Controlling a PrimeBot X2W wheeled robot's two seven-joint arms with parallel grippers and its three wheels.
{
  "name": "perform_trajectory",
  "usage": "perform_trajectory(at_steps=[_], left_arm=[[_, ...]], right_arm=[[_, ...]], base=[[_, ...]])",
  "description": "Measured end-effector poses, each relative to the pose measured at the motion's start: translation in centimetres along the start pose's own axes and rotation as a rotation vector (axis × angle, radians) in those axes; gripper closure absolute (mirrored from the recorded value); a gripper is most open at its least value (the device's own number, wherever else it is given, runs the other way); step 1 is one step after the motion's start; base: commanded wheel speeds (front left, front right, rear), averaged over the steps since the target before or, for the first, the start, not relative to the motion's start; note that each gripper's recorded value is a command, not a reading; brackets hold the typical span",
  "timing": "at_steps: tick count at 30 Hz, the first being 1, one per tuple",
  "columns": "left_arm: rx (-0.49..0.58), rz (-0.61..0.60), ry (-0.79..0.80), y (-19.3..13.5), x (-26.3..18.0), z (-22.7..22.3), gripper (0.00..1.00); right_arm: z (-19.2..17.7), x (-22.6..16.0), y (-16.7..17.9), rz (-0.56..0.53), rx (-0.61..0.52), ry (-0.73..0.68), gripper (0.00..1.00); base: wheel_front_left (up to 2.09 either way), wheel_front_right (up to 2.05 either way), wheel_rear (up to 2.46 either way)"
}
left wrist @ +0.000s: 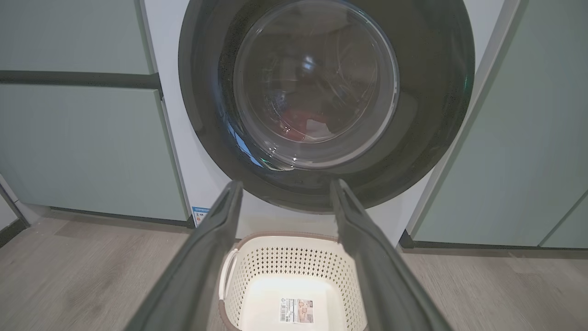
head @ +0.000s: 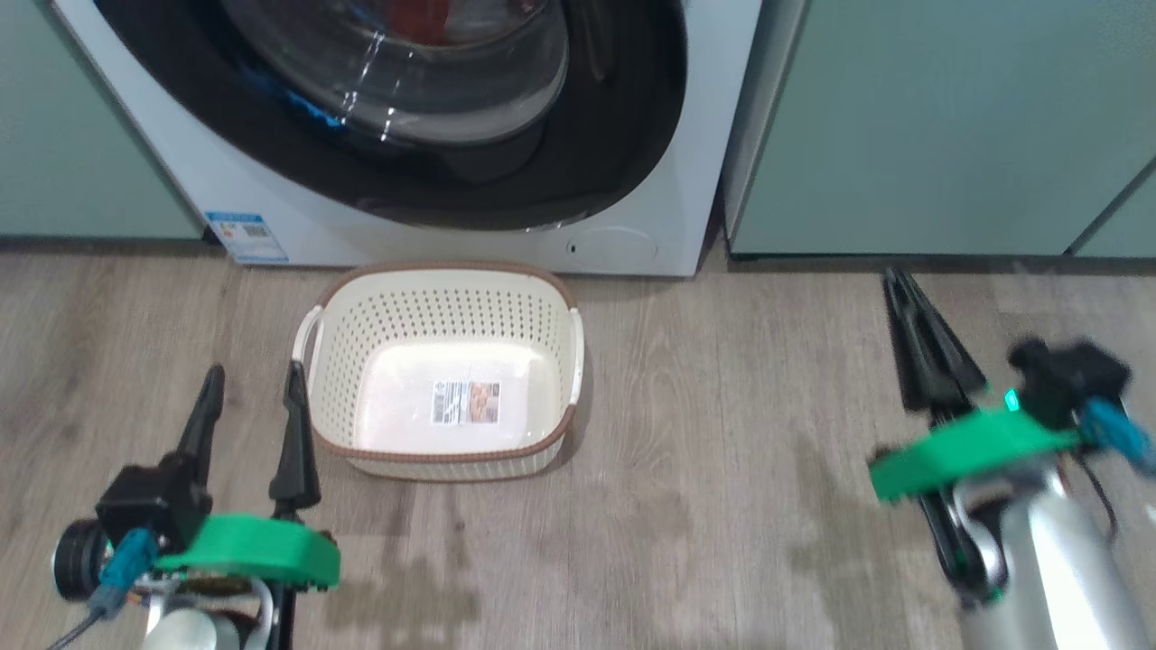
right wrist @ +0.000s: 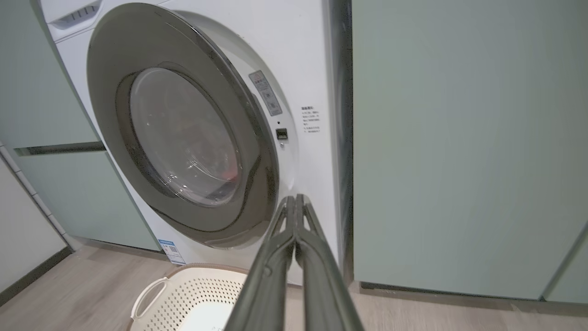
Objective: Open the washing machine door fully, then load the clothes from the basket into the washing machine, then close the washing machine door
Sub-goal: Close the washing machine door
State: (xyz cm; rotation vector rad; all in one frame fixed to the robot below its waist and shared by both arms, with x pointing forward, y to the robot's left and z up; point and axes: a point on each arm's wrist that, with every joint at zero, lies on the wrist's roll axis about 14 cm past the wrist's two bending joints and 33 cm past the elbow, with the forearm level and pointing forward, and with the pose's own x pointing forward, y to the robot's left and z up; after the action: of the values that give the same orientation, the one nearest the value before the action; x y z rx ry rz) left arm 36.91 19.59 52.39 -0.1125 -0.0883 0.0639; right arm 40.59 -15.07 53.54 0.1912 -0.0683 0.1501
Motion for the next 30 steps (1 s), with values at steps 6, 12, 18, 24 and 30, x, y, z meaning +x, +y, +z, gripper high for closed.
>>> perform_trajectory(at_steps=[6,12,18,24,30], left_arm=[[-0.004,0.015,-0.014,0.6,1.4,0.1,0.00],[-0.003,0.039,-0.031,1.5,2.5,0.3,0.00],[0.000,0.066,-0.027,2.5,2.9,-0.1,0.00],[-0.004,0.080,-0.023,3.0,3.2,-0.4,0.00],[-0.012,0.082,-0.029,3.0,3.9,-0.5,0.00]], right_arm=[[1.3,6.2,5.1,0.167,0.013,-0.037,1.00],[2.9,11.9,10.0,0.310,0.039,-0.084,1.00],[3.3,16.1,12.8,0.378,0.055,-0.087,1.00],[2.9,19.2,13.8,0.386,0.059,-0.066,1.00],[2.0,21.5,13.8,0.373,0.049,-0.031,1.00]], base=[[0.00,0.00,0.00],[0.00,0.00,0.00],[0.00,0.00,0.00],[0.00,0.00,0.00],[0.00,0.00,0.00]])
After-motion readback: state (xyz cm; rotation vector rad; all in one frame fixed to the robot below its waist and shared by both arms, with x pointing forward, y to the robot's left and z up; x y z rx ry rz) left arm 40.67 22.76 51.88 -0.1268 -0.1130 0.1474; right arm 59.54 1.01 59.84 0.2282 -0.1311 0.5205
